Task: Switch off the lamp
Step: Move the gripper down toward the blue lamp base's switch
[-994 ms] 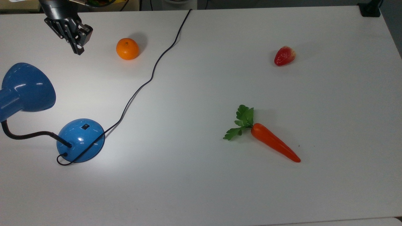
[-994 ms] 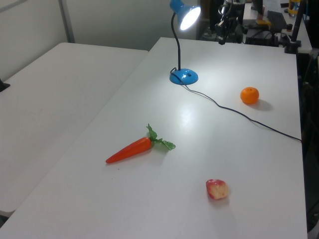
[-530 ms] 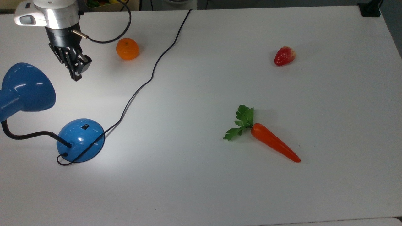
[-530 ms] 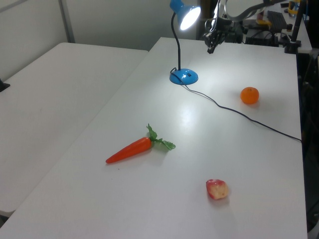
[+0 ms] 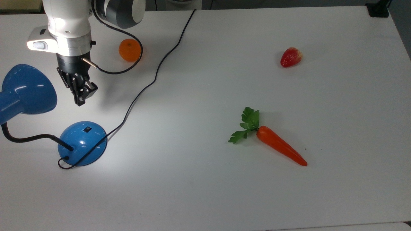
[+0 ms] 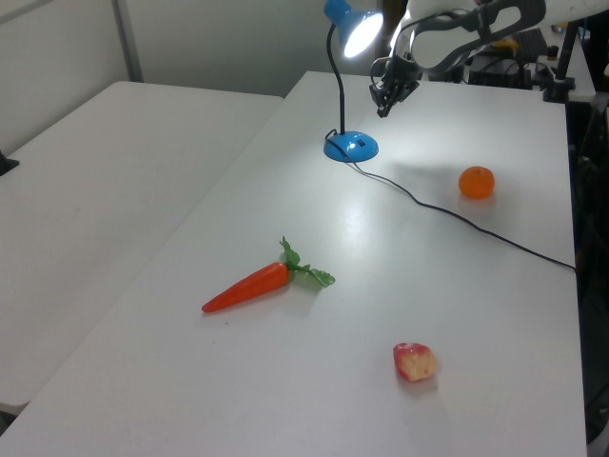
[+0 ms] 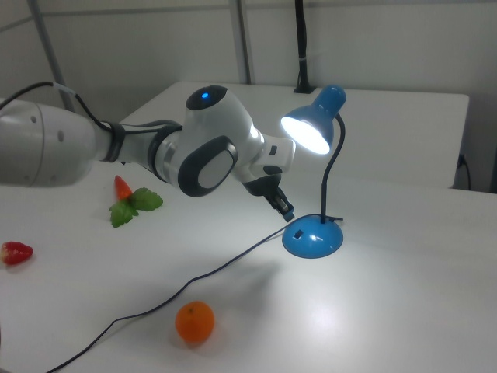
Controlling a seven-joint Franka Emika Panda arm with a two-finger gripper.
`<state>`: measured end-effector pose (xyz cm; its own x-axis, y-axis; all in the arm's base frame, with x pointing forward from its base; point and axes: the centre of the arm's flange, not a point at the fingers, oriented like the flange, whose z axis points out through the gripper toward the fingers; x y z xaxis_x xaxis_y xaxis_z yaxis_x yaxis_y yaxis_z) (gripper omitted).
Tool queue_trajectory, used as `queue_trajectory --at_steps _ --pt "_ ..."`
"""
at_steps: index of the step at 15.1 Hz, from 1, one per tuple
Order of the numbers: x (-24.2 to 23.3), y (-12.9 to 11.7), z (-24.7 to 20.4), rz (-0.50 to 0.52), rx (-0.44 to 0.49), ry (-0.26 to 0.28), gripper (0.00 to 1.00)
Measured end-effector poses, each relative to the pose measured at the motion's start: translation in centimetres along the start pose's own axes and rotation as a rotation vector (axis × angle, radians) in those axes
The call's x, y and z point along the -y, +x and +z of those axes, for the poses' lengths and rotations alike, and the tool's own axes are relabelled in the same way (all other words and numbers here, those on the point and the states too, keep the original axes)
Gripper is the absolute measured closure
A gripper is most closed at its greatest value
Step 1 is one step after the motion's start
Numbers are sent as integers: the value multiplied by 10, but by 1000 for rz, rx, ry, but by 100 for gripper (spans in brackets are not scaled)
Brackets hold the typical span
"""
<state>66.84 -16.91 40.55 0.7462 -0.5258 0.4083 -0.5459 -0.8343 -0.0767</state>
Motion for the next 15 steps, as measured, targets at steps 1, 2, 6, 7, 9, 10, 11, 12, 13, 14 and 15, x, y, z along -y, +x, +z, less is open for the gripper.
queue_trajectory --at_steps 1,2,6,7,9,10,11,12,13,14,15 --pt "2 2 7 -4 -23 -1 89" --pt "3 2 14 -8 -36 -4 89" --pt "4 -1 38 -19 -37 -21 89" --pt "4 -2 41 -21 -38 -23 89" --pt "6 -1 47 -23 -69 -20 89" --pt "6 -1 50 -23 -83 -18 89" --pt "7 -2 53 -25 -87 -20 89" --pt "7 -2 57 -26 -89 -21 89" --pt "8 -2 59 -28 -90 -23 89" --pt "9 -2 61 -30 -89 -24 89" --pt "9 -3 64 -32 -87 -27 89"
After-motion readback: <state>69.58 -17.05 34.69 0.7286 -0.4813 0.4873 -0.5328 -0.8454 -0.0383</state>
